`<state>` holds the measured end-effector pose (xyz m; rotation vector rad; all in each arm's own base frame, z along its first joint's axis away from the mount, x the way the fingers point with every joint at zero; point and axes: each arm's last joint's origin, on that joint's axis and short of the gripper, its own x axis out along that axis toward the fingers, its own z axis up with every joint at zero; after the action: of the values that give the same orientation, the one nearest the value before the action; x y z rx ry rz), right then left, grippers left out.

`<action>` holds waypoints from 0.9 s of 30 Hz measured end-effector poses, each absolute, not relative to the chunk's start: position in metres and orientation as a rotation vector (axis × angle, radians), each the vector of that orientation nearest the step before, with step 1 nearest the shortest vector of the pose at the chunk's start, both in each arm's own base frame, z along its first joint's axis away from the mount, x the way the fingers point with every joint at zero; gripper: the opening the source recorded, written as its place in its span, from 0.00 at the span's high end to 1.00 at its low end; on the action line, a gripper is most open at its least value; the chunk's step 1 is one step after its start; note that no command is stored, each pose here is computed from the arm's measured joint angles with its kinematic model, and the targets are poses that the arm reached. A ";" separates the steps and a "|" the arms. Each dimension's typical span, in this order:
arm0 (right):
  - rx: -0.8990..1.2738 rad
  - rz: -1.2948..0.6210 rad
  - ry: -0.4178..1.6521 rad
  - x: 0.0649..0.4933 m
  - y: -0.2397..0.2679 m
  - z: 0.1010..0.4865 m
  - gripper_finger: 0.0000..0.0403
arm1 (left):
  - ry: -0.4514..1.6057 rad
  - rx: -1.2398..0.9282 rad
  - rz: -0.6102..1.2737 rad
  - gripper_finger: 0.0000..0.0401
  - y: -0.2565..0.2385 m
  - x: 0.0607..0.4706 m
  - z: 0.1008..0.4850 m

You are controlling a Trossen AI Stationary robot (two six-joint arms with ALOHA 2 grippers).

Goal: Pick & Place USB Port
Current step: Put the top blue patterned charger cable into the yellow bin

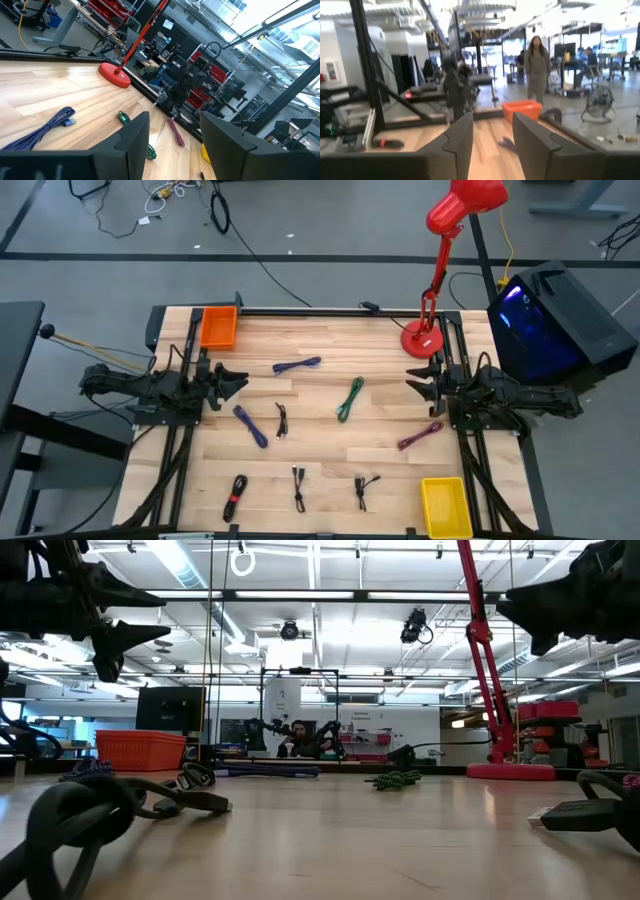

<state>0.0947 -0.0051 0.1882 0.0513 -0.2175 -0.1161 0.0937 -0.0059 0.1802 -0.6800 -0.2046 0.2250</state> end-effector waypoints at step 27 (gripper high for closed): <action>0.079 -0.080 -0.428 0.089 -0.004 0.207 0.65 | -0.287 -0.513 0.561 0.55 0.004 0.089 0.184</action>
<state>0.0886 -0.0042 0.2075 0.0790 -0.4279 -0.0796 0.0892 0.0042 0.1840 -0.5132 -0.2872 0.5606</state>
